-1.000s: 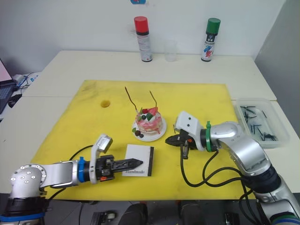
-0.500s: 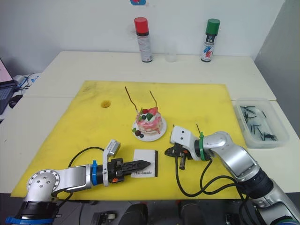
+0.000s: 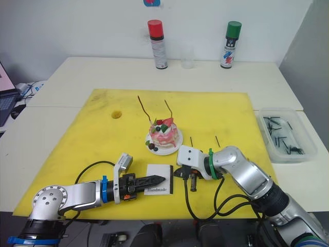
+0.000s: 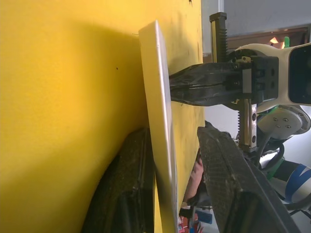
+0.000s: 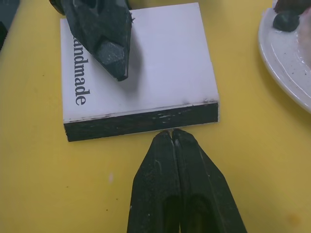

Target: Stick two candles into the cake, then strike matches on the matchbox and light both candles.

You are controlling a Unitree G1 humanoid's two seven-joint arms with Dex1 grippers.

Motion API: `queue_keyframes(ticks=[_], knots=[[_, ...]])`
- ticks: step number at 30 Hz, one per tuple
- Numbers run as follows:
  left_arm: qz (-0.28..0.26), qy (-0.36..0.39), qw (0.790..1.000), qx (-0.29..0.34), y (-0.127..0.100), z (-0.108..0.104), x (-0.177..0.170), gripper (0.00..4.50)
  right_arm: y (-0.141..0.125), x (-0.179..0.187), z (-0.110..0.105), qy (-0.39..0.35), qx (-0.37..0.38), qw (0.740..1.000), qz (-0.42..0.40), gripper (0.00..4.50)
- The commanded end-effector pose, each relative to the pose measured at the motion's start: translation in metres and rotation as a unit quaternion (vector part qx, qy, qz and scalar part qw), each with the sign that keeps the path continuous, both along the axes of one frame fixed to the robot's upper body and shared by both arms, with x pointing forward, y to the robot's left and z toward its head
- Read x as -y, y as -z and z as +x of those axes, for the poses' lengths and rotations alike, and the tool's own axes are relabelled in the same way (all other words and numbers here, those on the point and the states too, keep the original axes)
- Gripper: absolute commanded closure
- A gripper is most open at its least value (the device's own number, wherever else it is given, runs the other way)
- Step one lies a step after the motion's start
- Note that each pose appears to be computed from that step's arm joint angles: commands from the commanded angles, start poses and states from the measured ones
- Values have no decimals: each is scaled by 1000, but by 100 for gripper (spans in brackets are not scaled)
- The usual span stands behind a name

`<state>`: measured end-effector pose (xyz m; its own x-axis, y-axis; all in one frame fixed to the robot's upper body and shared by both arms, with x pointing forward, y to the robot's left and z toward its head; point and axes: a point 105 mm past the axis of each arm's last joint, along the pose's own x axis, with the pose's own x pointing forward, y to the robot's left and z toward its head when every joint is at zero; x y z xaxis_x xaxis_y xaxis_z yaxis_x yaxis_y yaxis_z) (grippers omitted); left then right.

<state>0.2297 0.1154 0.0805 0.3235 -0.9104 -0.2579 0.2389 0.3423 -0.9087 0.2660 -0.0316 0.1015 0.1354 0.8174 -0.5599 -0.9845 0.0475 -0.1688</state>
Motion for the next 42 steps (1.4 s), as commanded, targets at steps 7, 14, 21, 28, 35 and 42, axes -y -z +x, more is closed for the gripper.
queue_keyframes(ticks=[7,14,21,28,35,42], knots=[[31,12,999,-27,21,-11,3,279,-7,-9,-6,-20,13,1000,15,450],[37,11,999,-26,23,-10,3,279,-8,-9,-6,-18,8,1000,20,450],[41,10,999,-26,25,-9,3,279,-7,-7,-6,-15,8,1000,14,450],[70,10,997,-30,35,-9,1,367,-10,-5,-5,-9,10,1000,16,450],[61,10,998,-33,37,-12,5,447,-26,-9,3,22,18,999,42,450],[14,23,1000,-10,17,-14,8,447,-58,13,6,48,65,995,58,450]])
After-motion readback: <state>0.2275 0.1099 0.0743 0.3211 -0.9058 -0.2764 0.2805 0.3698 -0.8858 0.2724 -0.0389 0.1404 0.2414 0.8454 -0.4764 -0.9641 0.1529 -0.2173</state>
